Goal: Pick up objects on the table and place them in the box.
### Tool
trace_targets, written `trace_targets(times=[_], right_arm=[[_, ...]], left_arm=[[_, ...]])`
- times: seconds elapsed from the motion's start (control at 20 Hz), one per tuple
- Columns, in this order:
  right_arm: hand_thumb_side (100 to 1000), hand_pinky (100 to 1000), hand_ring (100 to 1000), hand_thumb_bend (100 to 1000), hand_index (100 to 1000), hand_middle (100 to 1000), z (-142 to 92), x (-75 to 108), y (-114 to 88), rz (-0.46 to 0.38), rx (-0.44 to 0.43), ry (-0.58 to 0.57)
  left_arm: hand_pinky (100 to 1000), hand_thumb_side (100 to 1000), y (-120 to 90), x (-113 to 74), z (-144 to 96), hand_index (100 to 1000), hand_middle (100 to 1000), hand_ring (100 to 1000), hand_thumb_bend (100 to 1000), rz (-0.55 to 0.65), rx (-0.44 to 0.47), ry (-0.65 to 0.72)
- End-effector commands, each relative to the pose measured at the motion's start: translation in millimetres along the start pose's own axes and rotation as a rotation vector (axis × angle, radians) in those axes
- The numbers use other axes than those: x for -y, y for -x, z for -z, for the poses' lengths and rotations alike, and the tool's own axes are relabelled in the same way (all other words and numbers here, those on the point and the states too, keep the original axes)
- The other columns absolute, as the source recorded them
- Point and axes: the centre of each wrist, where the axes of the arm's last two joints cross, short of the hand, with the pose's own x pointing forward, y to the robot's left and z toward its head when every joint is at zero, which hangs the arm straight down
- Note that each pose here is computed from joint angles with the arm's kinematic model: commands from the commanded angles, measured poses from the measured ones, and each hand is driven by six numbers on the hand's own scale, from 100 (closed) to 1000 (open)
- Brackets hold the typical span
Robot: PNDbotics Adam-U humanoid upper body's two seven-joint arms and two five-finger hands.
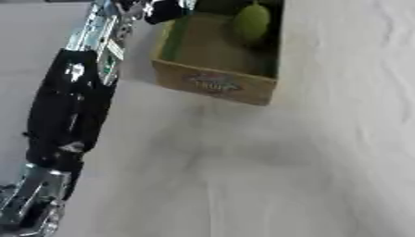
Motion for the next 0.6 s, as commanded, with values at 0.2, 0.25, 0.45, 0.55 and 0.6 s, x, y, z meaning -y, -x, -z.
trace_targets(times=[0.2,0.25,0.45,0.55,0.6], right_arm=[[391,782,695,100,744,516,4.9,22.3,-9.1,-0.111,0.025,-0.015],[391,782,695,100,744,516,3.6,24.0,-9.3,-0.123,0.022,-0.012],[391,782,695,100,744,516,1.9,24.1,-9.2,-0.136,0.021,-0.006],[391,782,695,100,744,516,1.7,23.8,-9.1,-0.138,0.021,-0.005],[396,782,696,100,744,515,0.2,26.2,-9.4,-0.151,0.018,0.001]], left_arm=[[643,565,38.7,-46.6,-25.9,809,574,683,100,0.085,-0.106,-0.093],[643,565,42.0,-51.4,-31.9,809,574,683,100,0.095,-0.119,-0.102],[643,565,34.4,-65.0,-41.6,809,574,683,100,0.075,-0.139,-0.123],[642,566,28.4,-72.7,-41.7,809,574,683,100,0.055,-0.146,-0.128],[632,566,26.3,-75.3,-43.9,810,574,679,100,0.040,-0.161,-0.139]])
